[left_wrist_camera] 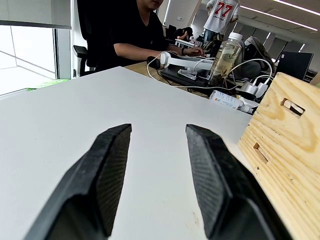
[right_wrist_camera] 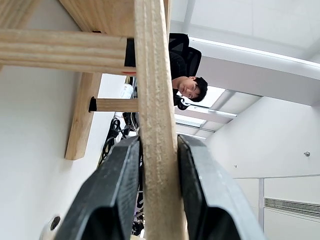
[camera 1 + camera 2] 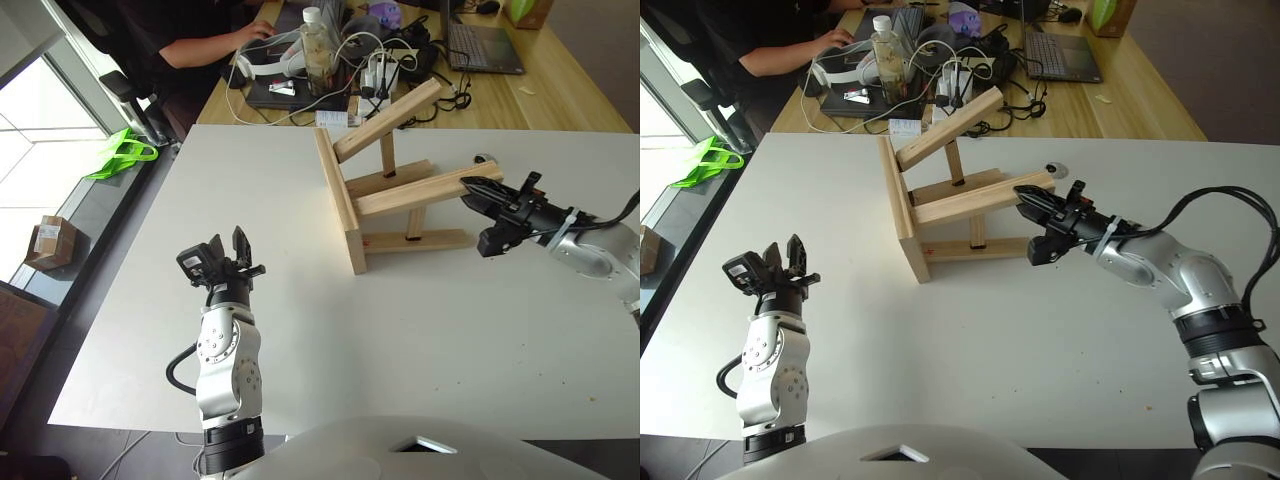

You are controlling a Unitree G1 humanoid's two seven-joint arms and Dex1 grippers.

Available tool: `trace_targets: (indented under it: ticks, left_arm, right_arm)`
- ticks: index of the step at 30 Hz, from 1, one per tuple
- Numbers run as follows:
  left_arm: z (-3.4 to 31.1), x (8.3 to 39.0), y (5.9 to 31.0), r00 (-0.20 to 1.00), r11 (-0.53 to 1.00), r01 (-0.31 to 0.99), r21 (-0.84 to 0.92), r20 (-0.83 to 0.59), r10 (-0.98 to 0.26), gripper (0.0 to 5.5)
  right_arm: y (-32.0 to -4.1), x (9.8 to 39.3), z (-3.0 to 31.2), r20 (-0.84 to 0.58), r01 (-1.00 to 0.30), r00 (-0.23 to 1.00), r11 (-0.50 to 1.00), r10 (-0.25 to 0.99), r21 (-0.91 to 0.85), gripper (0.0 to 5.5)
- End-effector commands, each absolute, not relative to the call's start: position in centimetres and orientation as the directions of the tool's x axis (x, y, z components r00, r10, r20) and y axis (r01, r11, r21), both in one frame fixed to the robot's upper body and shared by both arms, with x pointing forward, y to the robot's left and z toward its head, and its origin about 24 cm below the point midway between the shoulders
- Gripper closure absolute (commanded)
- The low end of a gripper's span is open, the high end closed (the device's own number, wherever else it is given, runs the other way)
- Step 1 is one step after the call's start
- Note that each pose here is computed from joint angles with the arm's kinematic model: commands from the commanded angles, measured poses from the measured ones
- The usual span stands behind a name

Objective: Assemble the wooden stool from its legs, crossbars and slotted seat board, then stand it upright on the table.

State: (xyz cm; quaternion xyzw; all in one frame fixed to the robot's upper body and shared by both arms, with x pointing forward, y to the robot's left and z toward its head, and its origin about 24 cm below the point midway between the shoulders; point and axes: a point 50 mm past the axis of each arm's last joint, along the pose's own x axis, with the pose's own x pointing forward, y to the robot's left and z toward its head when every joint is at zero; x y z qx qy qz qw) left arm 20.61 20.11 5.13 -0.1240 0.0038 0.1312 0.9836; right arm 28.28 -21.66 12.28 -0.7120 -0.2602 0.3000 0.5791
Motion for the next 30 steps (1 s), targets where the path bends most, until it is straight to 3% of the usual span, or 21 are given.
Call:
trace_targets:
  ticks: [1,3,9,15,20,30]
  left_arm:
    - [5.3,20.7,20.1,0.965,0.935,-0.26,-0.241,-0.036,0.259,3.47]
    - [5.4,20.8,20.1,0.967,0.936,-0.255,-0.241,-0.034,0.254,3.47]
    - [5.3,20.7,20.0,0.966,0.936,-0.258,-0.241,-0.039,0.256,3.47]
    - [5.3,20.8,19.9,0.967,0.936,-0.255,-0.243,-0.038,0.254,3.47]
    - [5.3,20.9,19.9,0.968,0.937,-0.251,-0.242,-0.037,0.25,3.47]
    - [5.3,20.9,19.7,0.971,0.94,-0.239,-0.244,-0.04,0.237,3.47]
  right_arm:
    - [-21.7,28.4,12.3,-0.102,0.052,0.671,-0.184,0.734,-0.982,4.46]
    - [-21.3,28.3,12.1,-0.095,0.055,0.656,-0.174,0.749,-0.983,3.87]
    - [-21.1,27.7,11.6,-0.092,0.017,0.645,-0.135,0.759,-0.991,2.82]
    - [-17.9,26.1,11.0,-0.031,-0.014,0.594,-0.027,0.804,-1.0,1.89]
    - [-16.3,26.0,10.2,-0.052,-0.029,0.614,-0.043,0.788,-0.999,1.09]
    - [-11.8,27.0,9.5,-0.025,0.0,0.655,-0.032,0.755,-0.999,1.05]
